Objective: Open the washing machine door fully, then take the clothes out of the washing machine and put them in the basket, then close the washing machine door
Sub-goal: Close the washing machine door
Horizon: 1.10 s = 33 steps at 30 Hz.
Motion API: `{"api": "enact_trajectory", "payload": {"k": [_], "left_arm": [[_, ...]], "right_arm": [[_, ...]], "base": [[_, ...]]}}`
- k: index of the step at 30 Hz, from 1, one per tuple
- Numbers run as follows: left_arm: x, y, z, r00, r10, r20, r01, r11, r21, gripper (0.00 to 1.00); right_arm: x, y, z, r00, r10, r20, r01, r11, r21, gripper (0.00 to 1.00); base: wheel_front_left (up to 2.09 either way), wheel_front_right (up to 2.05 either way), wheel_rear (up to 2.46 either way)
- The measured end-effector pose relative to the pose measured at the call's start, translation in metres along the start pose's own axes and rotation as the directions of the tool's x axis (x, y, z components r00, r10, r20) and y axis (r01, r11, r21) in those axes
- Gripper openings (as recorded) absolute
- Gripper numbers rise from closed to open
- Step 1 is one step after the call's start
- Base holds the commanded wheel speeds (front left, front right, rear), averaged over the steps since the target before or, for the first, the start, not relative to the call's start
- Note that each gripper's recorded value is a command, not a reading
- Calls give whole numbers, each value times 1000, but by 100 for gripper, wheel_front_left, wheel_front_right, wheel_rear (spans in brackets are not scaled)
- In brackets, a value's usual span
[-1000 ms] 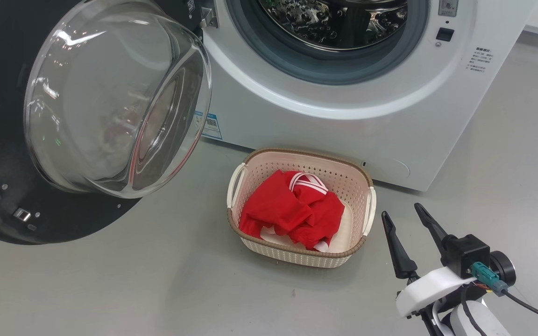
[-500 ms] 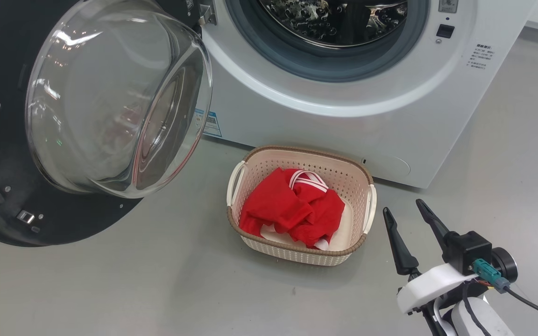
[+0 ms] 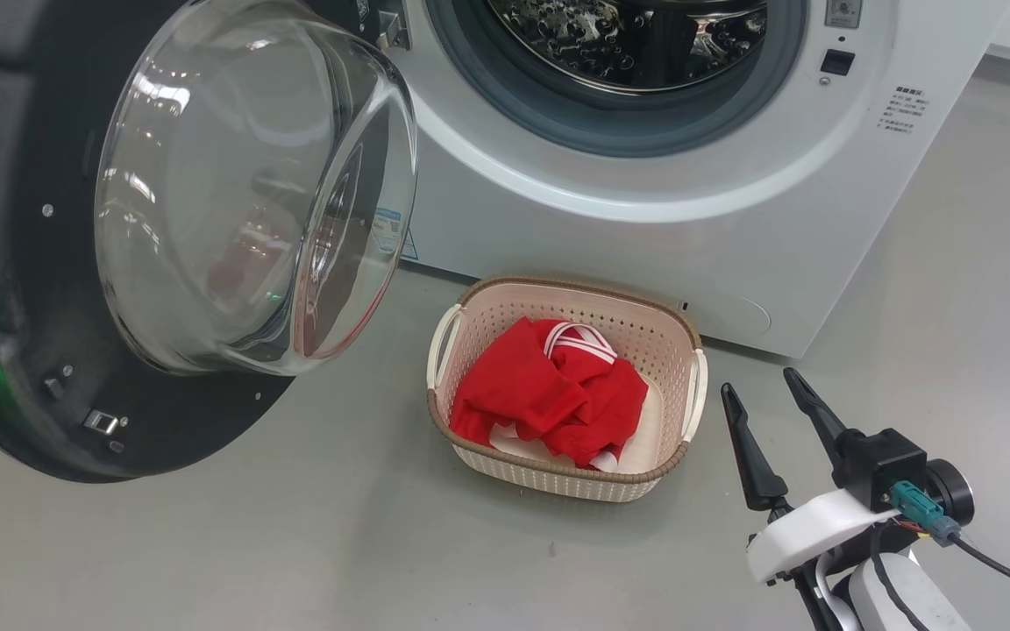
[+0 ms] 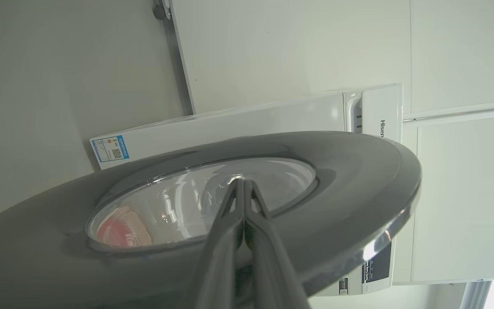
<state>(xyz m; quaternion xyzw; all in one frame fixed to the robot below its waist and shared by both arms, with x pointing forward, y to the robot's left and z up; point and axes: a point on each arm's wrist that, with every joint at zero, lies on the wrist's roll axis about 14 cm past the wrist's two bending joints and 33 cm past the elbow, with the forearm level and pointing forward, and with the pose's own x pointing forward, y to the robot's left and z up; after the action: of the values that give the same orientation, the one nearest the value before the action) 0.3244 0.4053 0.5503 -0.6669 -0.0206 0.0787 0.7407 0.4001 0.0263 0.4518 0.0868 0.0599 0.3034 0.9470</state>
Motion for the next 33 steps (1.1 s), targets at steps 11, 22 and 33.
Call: {"api": "enact_trajectory", "payload": {"k": [11,22,33], "left_arm": [[-5,-6,-38,978,-63,-197,62,998,-13,0],[-7,-21,-93,893,-106,-438,135,990,35,0],[-6,-42,-150,762,-198,-617,234,972,-22,0]], "right_arm": [[-5,-3,5,1000,-13,11,13,1000,-8,100],[-13,-14,8,998,-53,20,53,999,-9,100],[-25,-30,8,992,-123,26,123,992,4,100]], "base": [[0,0,0],[0,0,0],[0,0,0]]}}
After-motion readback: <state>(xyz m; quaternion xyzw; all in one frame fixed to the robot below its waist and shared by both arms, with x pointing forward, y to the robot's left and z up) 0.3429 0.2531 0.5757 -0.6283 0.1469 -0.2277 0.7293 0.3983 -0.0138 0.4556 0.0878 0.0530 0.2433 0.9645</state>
